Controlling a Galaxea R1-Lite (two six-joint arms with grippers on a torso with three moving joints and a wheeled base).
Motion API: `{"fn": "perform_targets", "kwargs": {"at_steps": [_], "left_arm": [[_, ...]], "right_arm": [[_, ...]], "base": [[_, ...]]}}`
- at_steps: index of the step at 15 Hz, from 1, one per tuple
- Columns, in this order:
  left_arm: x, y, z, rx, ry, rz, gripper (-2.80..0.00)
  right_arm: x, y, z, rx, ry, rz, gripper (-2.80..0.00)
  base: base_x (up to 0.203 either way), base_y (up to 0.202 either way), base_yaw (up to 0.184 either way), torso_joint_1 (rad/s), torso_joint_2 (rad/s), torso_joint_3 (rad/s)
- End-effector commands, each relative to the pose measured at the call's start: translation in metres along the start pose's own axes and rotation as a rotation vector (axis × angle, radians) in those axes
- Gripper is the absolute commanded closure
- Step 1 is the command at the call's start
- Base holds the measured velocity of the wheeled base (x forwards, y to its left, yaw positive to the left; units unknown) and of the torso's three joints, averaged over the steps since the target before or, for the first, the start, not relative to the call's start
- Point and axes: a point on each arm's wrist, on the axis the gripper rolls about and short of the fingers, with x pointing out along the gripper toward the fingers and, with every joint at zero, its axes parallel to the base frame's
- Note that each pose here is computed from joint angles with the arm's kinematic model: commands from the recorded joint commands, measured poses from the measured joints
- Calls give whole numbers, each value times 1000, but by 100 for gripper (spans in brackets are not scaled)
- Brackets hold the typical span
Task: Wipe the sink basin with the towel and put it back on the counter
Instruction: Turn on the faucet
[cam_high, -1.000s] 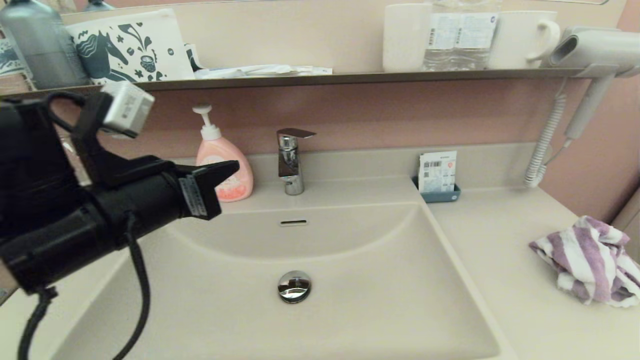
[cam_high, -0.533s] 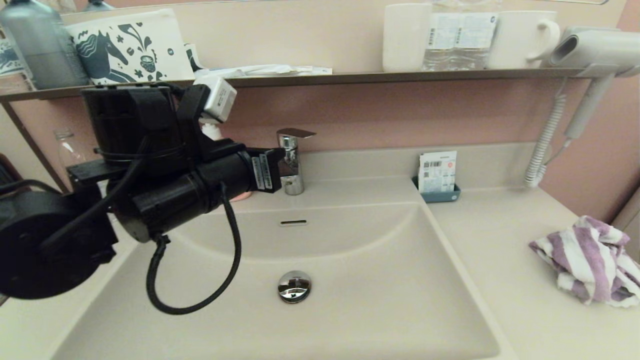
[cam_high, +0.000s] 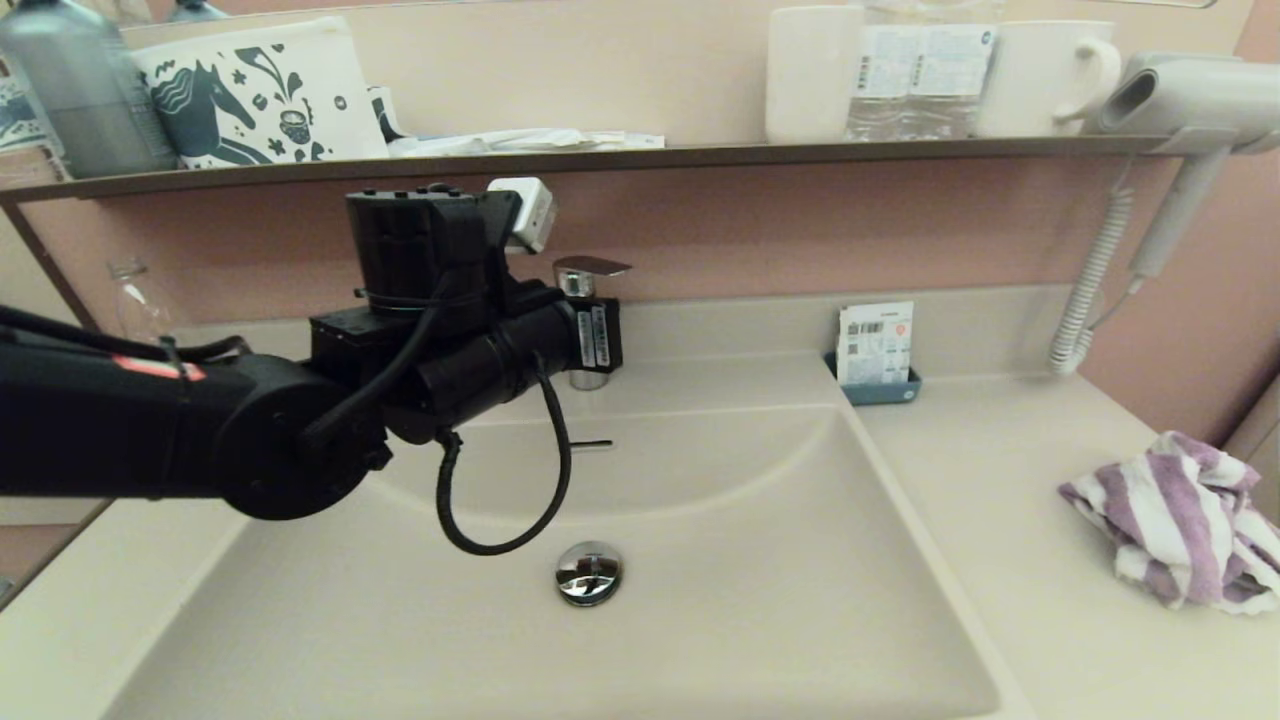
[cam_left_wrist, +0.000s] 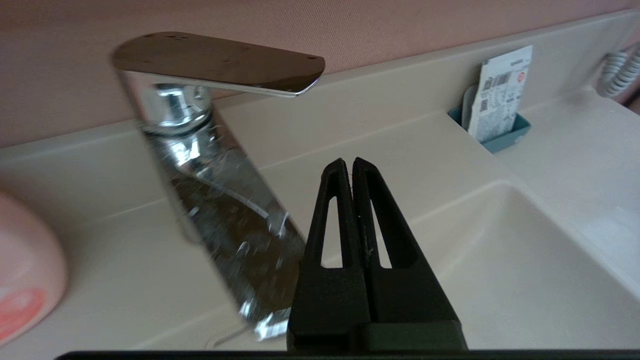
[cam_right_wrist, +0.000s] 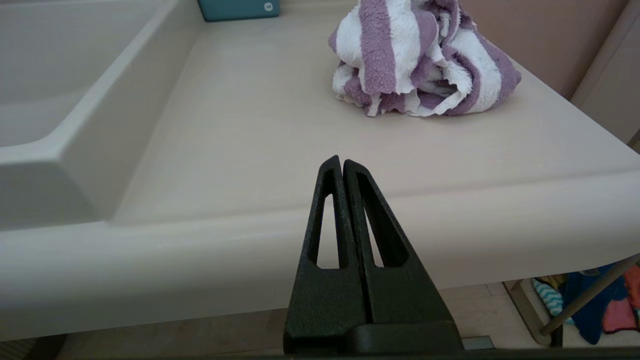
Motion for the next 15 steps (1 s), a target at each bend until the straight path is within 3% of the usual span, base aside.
{"fn": "perform_targets", "kwargs": {"at_steps": [1,9,13,15], "left_arm": [[19,-3,-11,1,13,1,0],[41,-4,-12,-7,-61,2,0],[44,-1,5,-14,-161,30,0],[44,1,8,4,-173,37,0]], "right_arm": [[0,0,0,0,0,0,0],[0,0,0,0,0,0,0],[0,0,0,0,0,0,0],[0,0,0,0,0,0,0]], "base": [[0,0,0,0,0,0],[0,0,0,0,0,0],[0,0,0,0,0,0],[0,0,0,0,0,0]]}}
